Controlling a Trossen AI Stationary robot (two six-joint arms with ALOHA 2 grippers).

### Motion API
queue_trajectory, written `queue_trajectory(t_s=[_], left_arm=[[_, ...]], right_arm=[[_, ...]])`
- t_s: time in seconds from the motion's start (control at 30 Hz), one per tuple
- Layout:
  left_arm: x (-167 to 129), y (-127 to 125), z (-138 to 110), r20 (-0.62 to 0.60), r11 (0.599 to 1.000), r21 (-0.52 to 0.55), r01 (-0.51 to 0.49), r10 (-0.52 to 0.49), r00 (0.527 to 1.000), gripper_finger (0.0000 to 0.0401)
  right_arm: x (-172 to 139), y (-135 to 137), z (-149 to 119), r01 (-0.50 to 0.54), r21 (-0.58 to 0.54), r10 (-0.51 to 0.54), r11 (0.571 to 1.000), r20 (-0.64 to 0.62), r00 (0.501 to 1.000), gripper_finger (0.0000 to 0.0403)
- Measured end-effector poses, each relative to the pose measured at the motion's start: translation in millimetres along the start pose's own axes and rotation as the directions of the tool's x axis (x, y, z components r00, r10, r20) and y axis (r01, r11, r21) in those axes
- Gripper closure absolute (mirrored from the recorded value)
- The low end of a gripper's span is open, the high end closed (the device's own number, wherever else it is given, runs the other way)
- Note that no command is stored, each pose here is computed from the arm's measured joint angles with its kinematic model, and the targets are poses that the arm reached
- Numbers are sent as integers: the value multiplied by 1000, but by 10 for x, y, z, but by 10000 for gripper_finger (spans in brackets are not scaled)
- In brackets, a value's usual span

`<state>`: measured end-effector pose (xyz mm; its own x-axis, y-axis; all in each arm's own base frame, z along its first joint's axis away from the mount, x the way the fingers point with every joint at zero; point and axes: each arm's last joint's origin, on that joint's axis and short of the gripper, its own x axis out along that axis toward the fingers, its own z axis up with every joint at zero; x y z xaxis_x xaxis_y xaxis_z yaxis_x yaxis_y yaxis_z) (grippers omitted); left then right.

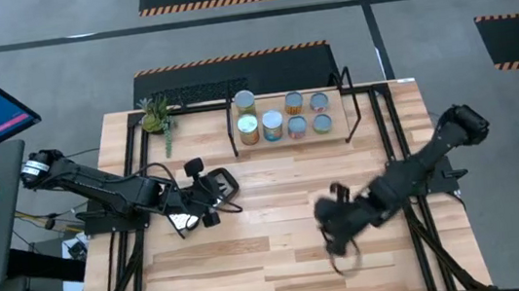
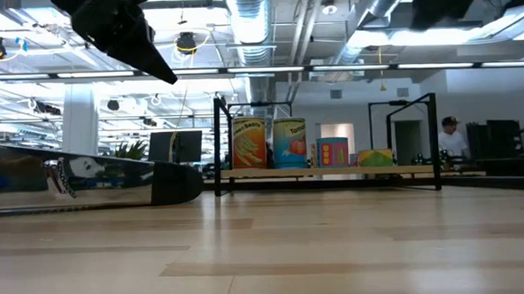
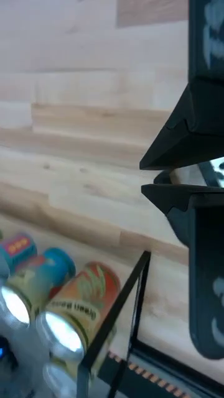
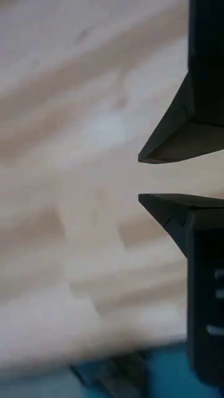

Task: Pick and place cans onto a shelf
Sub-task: Return to Home Position

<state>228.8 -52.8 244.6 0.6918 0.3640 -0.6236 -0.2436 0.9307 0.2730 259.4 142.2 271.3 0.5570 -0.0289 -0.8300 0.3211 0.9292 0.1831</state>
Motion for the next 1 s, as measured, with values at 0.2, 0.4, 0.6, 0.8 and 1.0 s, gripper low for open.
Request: queue_trajectory(t_s=[0.2, 0.4, 0.6, 0.8, 1.0], left_arm=[[0, -9, -9, -14, 997, 67, 36, -35, 999, 363], [-4, -38, -45, -65, 983, -118, 140, -148, 987, 363], [90, -166, -416, -72, 968, -191, 163, -180, 981, 363], [57, -219, -872, 153, 895, -298, 332, -298, 942, 363], [-246, -58, -999, 373, 856, -271, 440, -328, 868, 363]], right_arm=[[-158, 335, -301, -137, -326, 143, 936, -7, 990, 290], [-279, 571, -382, -185, -410, 258, 893, 132, 957, 290], [-240, 635, -155, -241, -683, 483, 690, 186, 856, 290], [257, 96, -66, -341, -615, 559, 711, 199, 805, 290], [442, -691, -315, -404, -573, 676, 713, 410, 612, 290]])
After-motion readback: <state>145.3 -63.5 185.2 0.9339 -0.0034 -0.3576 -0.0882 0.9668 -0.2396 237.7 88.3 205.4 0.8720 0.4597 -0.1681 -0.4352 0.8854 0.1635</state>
